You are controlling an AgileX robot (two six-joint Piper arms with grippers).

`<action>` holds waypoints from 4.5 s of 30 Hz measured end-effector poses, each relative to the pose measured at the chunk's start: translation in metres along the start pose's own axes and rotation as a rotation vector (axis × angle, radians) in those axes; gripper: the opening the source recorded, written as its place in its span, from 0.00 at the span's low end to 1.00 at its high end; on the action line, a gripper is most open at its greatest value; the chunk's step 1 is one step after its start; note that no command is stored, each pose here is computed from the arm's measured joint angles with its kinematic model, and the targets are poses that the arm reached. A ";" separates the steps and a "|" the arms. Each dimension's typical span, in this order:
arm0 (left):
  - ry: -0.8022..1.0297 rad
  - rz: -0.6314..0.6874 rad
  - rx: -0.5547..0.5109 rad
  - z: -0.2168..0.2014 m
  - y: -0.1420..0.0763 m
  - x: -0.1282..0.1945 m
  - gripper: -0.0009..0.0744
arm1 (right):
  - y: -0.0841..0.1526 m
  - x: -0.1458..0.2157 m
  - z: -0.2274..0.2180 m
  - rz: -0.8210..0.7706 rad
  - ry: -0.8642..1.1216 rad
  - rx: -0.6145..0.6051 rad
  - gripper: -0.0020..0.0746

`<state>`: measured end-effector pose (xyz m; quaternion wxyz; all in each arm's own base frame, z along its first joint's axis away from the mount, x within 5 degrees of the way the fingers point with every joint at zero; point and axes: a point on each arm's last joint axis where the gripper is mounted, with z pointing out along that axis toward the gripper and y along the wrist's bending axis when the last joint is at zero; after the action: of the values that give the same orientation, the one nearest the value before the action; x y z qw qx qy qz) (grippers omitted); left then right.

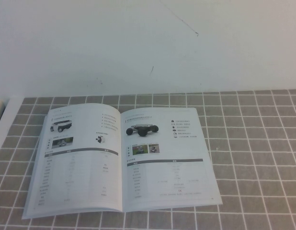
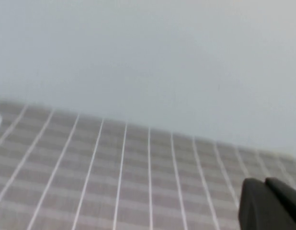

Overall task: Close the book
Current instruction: 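Close the open booklet and leave it lying on the table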

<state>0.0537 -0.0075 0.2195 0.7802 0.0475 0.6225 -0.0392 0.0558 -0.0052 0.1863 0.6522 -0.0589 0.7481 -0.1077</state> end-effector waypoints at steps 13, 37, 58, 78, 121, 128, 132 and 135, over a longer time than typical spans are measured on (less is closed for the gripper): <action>-0.446 0.038 0.053 -0.009 -0.005 -0.039 0.01 | -0.010 -0.056 -0.020 0.119 -0.668 0.075 0.02; 0.016 0.086 -0.016 0.009 0.004 -0.110 0.01 | -0.035 -0.148 0.002 0.337 -0.107 -0.005 0.02; 1.004 -0.315 0.125 0.144 -0.017 -0.017 0.01 | 0.043 -0.107 0.202 0.091 0.585 -0.682 0.02; 1.071 -0.424 0.100 0.166 -0.020 0.013 0.01 | 0.186 -0.039 0.305 -0.036 0.808 -0.960 0.02; 1.328 -0.398 -0.178 0.255 0.077 0.110 0.01 | 0.204 -0.014 0.313 -0.057 0.904 -1.040 0.02; 1.375 -0.403 -0.203 0.263 0.082 0.132 0.01 | 0.204 -0.014 0.313 -0.055 0.906 -1.040 0.02; 1.382 -0.403 -0.203 0.264 0.082 0.136 0.01 | 0.204 -0.014 0.313 -0.055 0.906 -1.040 0.02; 1.382 -0.393 -0.185 0.267 0.075 0.137 0.01 | 0.204 -0.014 0.313 -0.055 0.906 -1.040 0.02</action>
<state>0.3517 0.0343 0.1467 0.1880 -0.1176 0.9712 -0.0868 0.3775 0.1690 0.1119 0.1592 -0.3323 0.8996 0.2346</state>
